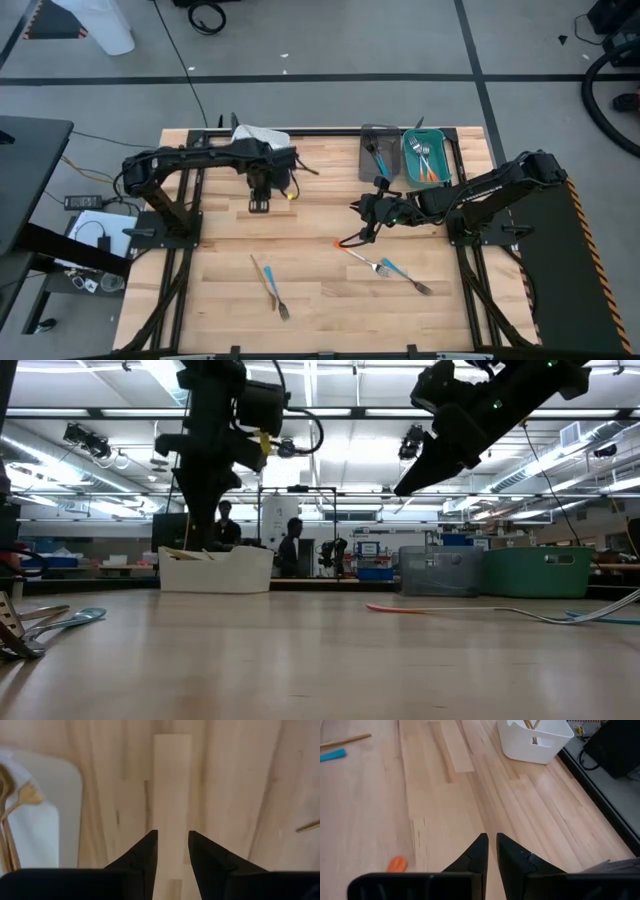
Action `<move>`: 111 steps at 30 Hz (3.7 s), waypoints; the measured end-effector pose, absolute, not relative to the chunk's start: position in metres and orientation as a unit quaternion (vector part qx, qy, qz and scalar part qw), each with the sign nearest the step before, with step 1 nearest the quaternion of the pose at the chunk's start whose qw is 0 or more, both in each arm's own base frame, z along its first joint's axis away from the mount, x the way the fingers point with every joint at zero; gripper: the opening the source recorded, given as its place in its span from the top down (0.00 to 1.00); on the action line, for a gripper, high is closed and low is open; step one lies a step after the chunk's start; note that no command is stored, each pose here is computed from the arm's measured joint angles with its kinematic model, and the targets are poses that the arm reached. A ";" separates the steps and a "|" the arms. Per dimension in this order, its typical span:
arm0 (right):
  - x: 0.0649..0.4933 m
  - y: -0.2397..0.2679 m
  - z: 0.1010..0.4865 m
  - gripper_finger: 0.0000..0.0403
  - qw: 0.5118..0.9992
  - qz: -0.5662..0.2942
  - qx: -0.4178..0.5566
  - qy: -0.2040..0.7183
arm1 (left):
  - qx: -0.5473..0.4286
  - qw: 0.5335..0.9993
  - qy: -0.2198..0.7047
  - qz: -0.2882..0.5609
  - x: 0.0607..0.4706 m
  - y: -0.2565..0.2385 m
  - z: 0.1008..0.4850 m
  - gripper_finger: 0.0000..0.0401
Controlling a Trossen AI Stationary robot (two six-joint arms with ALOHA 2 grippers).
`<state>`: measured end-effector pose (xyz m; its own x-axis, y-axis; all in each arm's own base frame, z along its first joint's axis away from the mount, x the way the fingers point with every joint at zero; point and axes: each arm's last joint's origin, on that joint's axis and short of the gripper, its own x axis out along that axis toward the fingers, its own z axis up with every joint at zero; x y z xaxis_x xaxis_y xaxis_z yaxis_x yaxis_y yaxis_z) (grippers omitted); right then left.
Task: Sort silverware by color (type)
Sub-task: Put the left blue fork into the black bin
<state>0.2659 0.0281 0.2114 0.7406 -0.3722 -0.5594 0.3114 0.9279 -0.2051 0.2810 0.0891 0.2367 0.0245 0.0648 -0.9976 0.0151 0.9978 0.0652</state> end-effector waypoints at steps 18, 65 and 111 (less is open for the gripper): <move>0.265 0.027 0.210 0.88 0.928 -0.187 -0.052 0.317 | 0.149 0.754 0.632 -0.100 0.307 -0.025 0.238 0.71; 0.271 0.026 0.218 0.88 0.939 -0.173 -0.086 0.284 | 0.288 0.705 0.585 -0.278 0.295 -0.167 0.156 0.71; 0.271 0.026 0.218 0.88 0.942 -0.170 -0.079 0.278 | 0.344 0.695 0.582 -0.245 0.301 -0.138 0.138 0.96</move>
<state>0.2714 0.0261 0.2184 0.7876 -0.3637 -0.4974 0.2760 0.9299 -0.2430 0.3014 -0.1381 0.1377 0.2033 0.0607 -0.9772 0.7408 0.6431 0.1941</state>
